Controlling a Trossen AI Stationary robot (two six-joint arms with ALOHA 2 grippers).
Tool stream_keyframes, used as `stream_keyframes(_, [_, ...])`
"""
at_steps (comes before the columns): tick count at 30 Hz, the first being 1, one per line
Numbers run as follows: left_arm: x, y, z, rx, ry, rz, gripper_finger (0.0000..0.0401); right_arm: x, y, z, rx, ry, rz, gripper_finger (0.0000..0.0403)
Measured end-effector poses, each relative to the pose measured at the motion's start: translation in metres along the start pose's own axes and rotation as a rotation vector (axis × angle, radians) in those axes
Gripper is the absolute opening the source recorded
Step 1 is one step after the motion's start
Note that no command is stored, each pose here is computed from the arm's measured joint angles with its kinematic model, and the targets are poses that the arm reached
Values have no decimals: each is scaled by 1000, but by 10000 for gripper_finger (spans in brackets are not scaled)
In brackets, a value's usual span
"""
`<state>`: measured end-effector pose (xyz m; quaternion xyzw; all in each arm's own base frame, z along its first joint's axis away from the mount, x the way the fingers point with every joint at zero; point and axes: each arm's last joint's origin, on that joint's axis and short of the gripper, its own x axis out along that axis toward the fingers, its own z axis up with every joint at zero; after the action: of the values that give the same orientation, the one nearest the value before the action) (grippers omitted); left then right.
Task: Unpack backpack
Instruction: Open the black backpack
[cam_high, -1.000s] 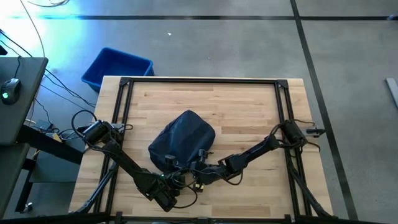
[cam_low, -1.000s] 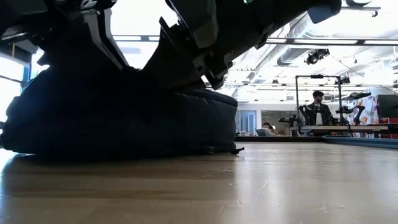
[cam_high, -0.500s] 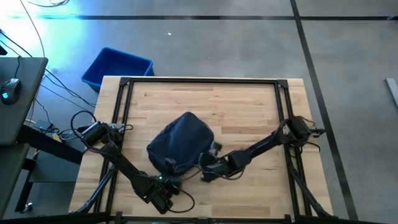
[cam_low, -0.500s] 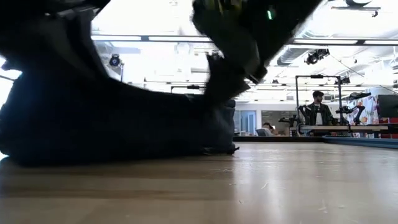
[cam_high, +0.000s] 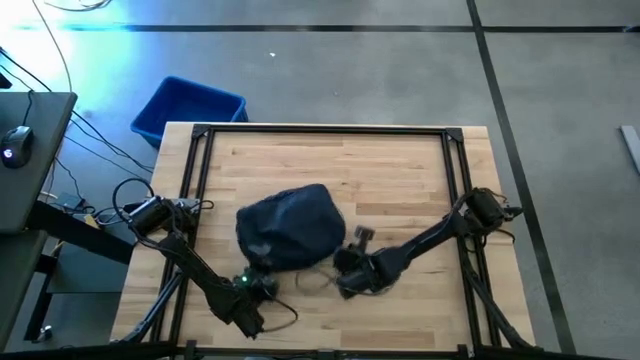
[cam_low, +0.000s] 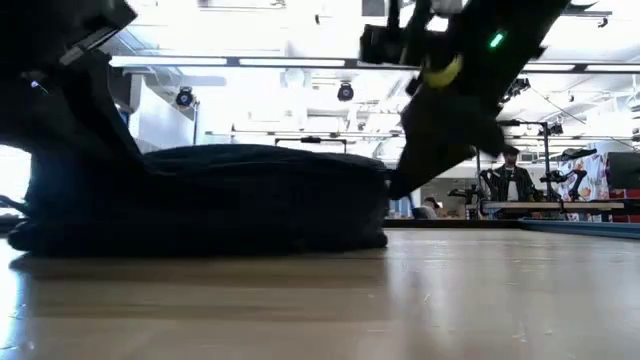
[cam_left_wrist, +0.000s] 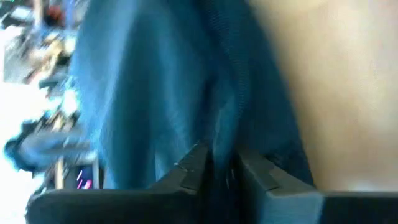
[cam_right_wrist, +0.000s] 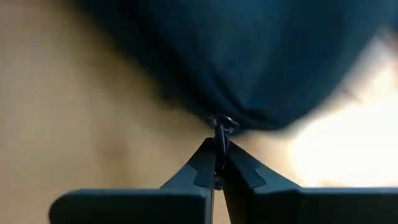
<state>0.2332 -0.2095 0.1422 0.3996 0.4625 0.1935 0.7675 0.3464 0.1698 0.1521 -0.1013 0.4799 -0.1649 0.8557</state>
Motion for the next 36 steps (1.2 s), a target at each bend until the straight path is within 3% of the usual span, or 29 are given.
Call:
stream_keyframes(4, [3, 12, -15, -76, 86, 94, 94, -9, 23, 16, -79, -179, 199, 0])
stream_keyframes(9, [-10, 19, -18, -143, 102, 134, 141, -12, 26, 22, -92, -250, 220, 0])
stream_keyframes(13, [-29, 18, -4, -170, 25, 90, 160, -10, 24, 24, -80, -249, 210, 0])
stream_keyframes(18, [-40, 15, 28, -223, -198, 94, 164, -10, 24, 27, -68, -272, 217, 0])
stream_keyframes(26, [-4, 17, 63, 10, -250, 104, 165, -11, 25, 29, -81, -299, 228, 0])
stream_keyframes(32, [18, 29, 78, 87, -235, 19, 165, -11, 25, 29, -80, -300, 229, 0])
stream_keyframes(36, [35, 35, 82, 53, -214, -85, 163, -11, 25, 29, -82, -299, 232, 0])
